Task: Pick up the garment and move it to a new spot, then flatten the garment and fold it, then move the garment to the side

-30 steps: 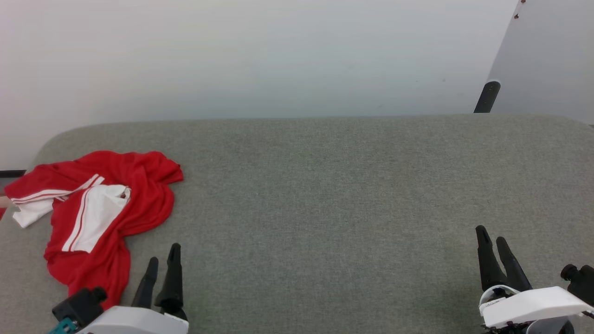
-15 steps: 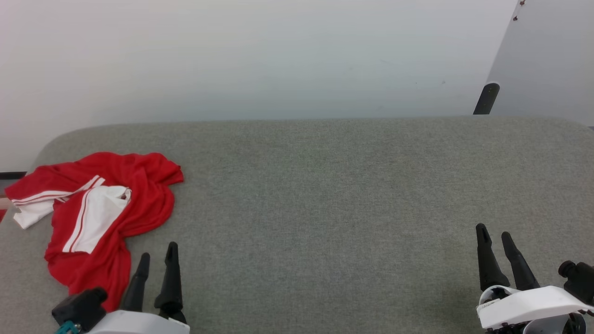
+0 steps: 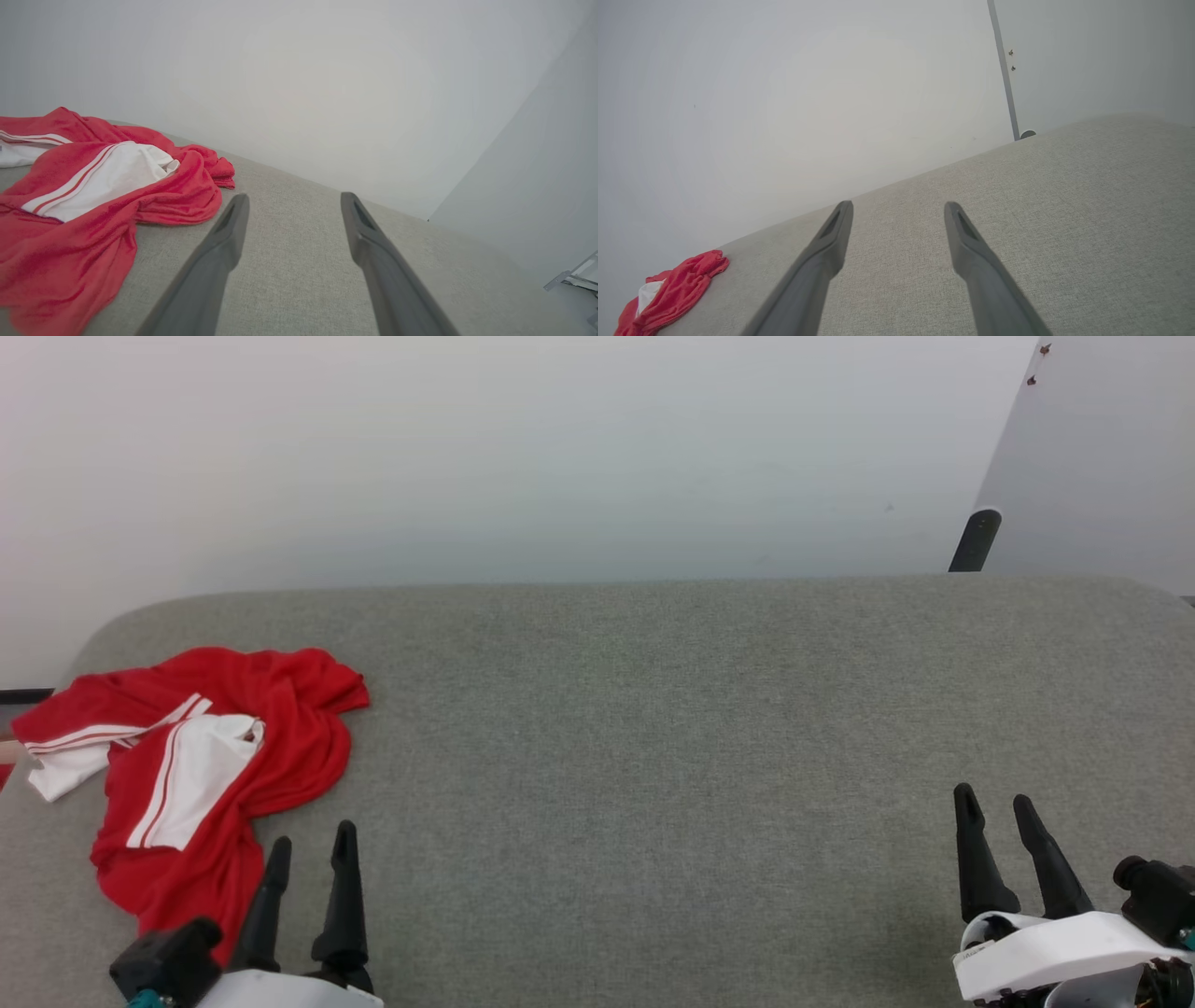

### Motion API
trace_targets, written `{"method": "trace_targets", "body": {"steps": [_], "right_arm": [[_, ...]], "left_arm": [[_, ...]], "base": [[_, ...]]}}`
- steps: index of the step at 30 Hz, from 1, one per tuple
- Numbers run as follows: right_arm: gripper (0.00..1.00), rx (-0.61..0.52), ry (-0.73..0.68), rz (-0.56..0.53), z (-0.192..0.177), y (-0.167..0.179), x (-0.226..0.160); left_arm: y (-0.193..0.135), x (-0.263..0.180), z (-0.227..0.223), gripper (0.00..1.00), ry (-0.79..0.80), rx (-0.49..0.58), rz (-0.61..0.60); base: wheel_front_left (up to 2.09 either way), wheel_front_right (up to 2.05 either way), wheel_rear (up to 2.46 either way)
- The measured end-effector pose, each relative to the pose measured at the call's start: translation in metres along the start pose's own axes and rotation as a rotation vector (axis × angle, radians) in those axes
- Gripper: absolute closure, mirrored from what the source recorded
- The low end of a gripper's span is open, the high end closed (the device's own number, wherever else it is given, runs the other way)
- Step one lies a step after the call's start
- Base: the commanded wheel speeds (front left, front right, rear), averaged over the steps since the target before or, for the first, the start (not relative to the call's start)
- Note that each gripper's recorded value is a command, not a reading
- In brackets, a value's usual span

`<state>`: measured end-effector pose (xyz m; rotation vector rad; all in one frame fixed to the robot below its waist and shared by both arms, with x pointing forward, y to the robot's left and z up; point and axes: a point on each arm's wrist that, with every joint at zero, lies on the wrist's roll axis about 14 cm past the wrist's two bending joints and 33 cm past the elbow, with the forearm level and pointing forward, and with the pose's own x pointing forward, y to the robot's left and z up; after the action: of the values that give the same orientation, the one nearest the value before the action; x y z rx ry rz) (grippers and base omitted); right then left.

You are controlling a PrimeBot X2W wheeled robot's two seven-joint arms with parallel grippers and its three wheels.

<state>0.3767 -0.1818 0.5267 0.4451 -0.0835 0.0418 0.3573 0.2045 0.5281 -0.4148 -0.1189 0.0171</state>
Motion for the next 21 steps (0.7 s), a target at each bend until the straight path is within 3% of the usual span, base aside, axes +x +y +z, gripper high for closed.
{"method": "trace_targets", "body": {"steps": [21], "right_arm": [[0.00,-0.167,-0.039,0.034,0.010,0.007,-0.002]], "left_arm": [[-0.013,-0.002,0.013,0.00,-0.059,0.190,-0.069]], "base": [[0.00,0.00,0.00]]}}
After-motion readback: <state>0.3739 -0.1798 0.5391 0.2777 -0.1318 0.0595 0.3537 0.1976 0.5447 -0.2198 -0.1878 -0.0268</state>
